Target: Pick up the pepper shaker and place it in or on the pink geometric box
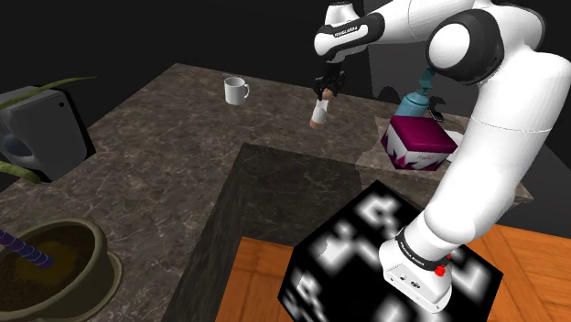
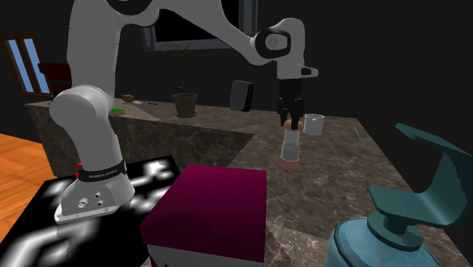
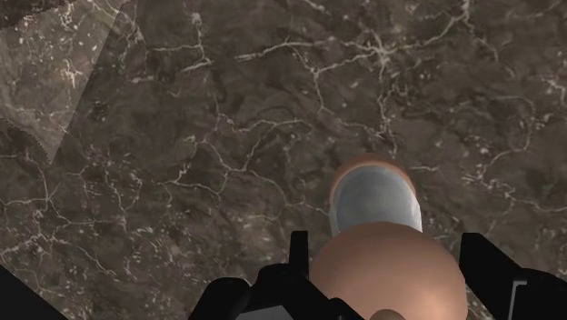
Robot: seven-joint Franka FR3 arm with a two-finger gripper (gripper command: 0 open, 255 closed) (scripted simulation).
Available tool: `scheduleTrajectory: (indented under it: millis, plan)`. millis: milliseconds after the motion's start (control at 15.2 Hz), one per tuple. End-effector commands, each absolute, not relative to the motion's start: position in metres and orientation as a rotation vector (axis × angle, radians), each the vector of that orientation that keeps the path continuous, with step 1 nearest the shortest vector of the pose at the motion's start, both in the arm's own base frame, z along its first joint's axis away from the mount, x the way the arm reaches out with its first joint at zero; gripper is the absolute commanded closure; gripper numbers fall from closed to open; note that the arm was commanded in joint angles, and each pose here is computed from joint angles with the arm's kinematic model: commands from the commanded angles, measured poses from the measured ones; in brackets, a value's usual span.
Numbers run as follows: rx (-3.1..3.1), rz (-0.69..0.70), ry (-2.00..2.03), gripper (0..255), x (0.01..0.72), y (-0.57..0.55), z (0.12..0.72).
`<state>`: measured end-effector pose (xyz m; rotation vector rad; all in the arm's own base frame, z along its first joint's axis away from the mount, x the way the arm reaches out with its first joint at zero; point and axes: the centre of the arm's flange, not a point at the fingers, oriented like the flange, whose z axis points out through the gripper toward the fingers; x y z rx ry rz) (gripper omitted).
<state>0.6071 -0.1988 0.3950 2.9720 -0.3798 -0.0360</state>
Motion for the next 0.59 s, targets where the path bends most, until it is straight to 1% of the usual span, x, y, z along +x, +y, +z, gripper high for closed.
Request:
scheduleTrajectory:
  millis: [0, 330, 528]
  plan:
    - [2.972, -0.037, -0.380, 255, 0.607, -0.199, 0.394]
    - [2.972, -0.037, -0.380, 255, 0.607, -0.199, 0.394]
    - [2.972, -0.037, -0.380, 255, 0.607, -0.199, 0.410]
